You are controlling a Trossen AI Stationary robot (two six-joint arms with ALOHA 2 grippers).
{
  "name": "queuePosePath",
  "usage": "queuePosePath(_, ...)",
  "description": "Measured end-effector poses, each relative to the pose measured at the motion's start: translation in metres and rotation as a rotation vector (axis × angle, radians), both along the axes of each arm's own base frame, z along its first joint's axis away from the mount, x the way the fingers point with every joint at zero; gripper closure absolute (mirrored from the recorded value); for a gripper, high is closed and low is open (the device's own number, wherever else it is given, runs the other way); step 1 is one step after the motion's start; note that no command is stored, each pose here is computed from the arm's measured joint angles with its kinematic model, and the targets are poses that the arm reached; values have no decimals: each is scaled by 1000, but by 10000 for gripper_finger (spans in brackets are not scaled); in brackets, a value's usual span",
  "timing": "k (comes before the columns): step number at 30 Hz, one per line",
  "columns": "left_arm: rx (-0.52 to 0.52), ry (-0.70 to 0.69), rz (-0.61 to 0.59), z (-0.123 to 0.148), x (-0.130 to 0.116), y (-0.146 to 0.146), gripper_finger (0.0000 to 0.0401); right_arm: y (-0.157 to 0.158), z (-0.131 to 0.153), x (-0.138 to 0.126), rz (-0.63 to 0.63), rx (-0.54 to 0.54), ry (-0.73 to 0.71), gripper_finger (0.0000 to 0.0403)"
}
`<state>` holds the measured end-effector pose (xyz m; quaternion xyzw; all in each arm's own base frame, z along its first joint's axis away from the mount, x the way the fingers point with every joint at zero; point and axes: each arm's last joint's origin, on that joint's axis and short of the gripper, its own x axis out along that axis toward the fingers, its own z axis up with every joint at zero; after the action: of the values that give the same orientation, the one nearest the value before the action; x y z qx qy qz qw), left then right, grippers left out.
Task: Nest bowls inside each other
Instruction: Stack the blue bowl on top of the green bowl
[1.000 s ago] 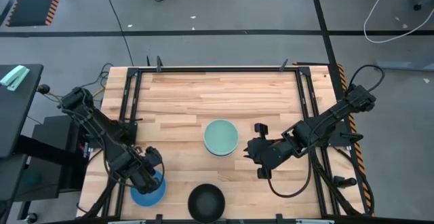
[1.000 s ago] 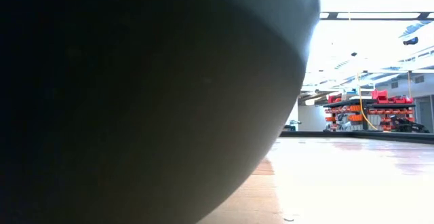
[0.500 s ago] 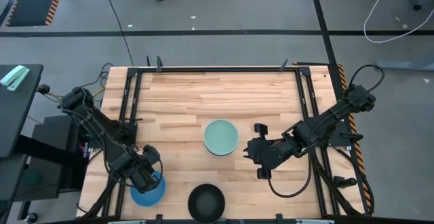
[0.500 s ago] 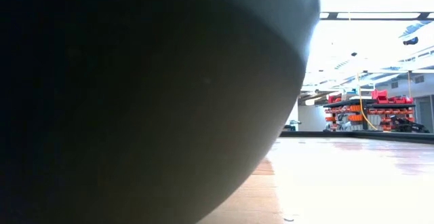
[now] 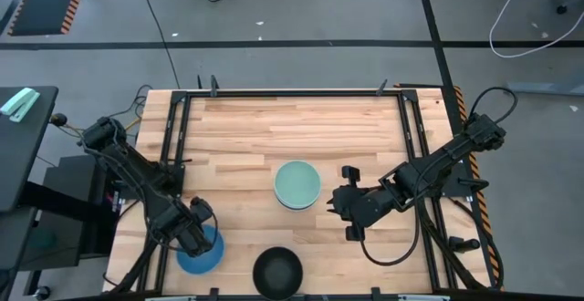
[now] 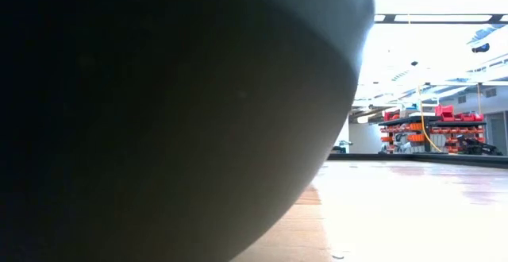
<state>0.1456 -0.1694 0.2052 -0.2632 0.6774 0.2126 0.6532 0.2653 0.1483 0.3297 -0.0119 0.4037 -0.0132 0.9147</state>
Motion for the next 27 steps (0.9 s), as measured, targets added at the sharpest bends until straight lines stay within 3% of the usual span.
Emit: queuePosePath(27, -8, -28, -7, 9, 1, 9, 325, 0, 0, 0, 6, -5, -2, 311)
